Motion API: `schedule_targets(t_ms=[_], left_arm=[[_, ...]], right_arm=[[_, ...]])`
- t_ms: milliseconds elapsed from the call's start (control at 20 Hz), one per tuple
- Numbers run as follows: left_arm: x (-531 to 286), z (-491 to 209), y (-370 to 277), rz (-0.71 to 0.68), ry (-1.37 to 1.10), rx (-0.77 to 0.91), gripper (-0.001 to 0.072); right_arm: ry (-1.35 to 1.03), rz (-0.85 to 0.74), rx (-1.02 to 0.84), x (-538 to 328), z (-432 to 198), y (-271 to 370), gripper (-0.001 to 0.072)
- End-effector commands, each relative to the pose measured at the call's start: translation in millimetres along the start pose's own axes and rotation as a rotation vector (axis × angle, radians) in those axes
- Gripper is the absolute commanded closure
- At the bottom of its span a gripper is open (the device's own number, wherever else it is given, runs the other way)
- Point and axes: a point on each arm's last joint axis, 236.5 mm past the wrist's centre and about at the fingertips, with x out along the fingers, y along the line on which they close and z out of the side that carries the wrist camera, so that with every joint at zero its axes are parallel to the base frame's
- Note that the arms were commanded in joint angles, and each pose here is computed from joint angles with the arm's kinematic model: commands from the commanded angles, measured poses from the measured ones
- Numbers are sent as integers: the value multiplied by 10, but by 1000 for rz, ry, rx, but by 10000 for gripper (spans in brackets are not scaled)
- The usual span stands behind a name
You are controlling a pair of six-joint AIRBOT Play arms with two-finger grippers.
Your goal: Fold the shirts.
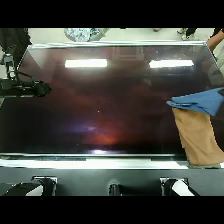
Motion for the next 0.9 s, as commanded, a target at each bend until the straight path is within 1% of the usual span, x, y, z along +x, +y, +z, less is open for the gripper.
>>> schedule_targets(t_ms=[0, 200, 400, 550, 650, 750, 850], left_arm=[[5, -3, -1, 0, 1, 4, 680], [5, -3, -1, 0, 1, 5, 680], [5, -3, -1, 0, 1, 4, 680], [5, -4, -2, -1, 2, 4, 680], [5, -4, -2, -1, 2, 4, 680], [5, -4, -2, -1, 2, 4, 680], [5, -4, -3, -1, 2, 4, 680]], right_arm=[[-66, -87, 104, -422, -27, -363, 669], [-90, -134, 200, -652, -107, -592, 670], [29, -246, 257, -679, -442, -855, 665], [193, -416, 332, -713, -1006, -1245, 666], [273, -487, 387, -632, -1455, -1420, 665], [314, -514, 472, -436, -1886, -1523, 666], [316, -505, 550, -220, -2146, -1561, 664]])
